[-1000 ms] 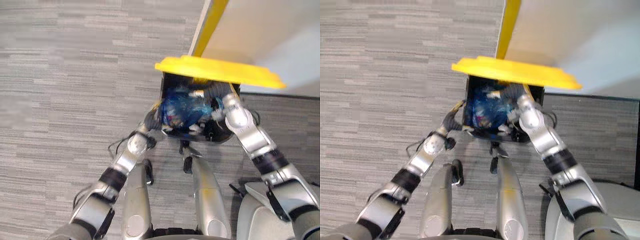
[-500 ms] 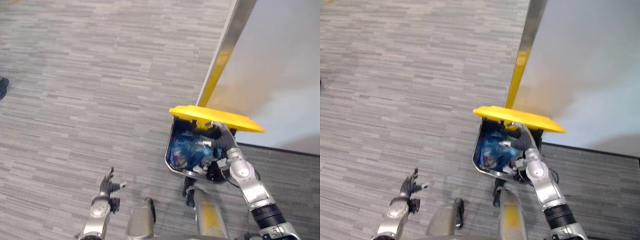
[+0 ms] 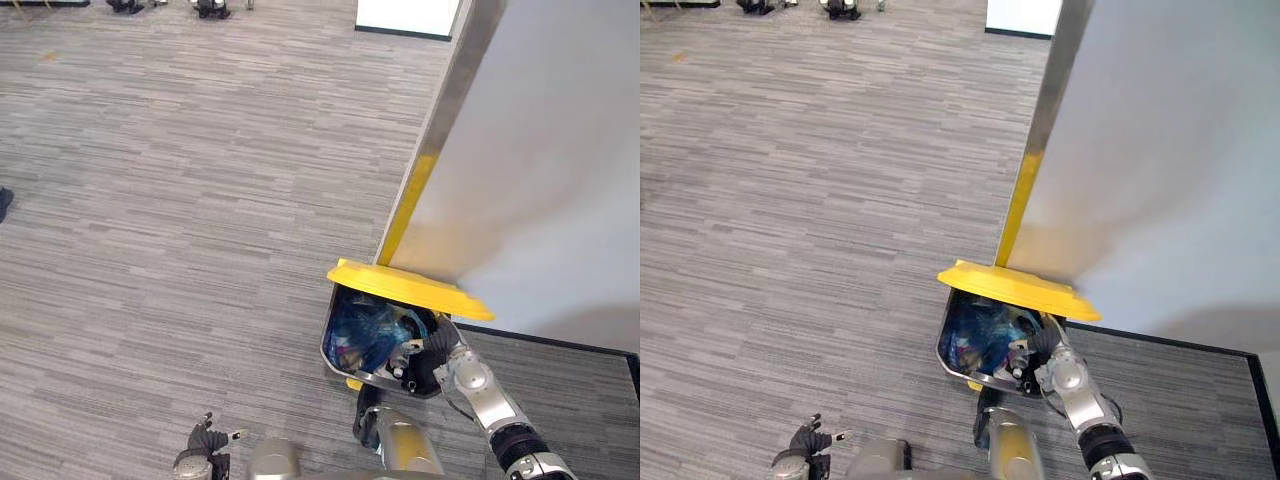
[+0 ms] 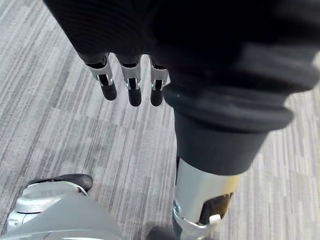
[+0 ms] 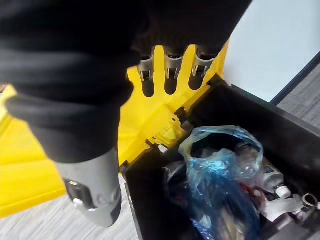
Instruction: Gather rubbish on tea table into small bin, then transfer packed bag to large trash can.
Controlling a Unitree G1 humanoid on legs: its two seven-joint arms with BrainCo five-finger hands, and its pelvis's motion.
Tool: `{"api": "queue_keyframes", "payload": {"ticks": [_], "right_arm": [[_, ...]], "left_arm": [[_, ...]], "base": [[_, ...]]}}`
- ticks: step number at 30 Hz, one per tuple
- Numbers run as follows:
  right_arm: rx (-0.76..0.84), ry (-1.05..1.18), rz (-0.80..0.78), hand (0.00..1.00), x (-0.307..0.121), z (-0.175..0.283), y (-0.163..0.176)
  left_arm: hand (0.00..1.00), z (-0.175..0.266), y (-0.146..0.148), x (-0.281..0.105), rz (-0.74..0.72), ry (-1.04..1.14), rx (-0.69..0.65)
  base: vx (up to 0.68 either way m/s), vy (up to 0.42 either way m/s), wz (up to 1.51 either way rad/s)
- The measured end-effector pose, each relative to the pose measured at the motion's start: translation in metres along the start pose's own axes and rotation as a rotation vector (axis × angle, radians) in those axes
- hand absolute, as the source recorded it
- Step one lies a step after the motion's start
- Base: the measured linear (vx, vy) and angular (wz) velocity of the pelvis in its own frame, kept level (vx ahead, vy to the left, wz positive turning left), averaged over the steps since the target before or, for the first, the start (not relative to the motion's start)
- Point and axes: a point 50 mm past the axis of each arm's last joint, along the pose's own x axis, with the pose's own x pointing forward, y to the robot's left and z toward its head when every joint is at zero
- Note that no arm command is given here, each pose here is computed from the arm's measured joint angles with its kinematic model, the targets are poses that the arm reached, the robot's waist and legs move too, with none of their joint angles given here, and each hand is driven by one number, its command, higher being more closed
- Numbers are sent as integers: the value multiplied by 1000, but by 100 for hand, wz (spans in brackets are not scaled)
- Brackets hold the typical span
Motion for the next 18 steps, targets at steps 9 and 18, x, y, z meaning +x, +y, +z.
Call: {"api": "queue_keyframes", "payload": {"ticks": [9, 18], "right_arm": [[145, 224, 126, 0, -44, -56, 58], [171, 606, 93, 0, -80, -131, 57]], "left_arm": [[0, 4, -12, -2, -23, -14, -40], [0, -1, -39, -6, -93, 4, -39]], "base": [[-163, -66, -27], [-109, -113, -22]]}}
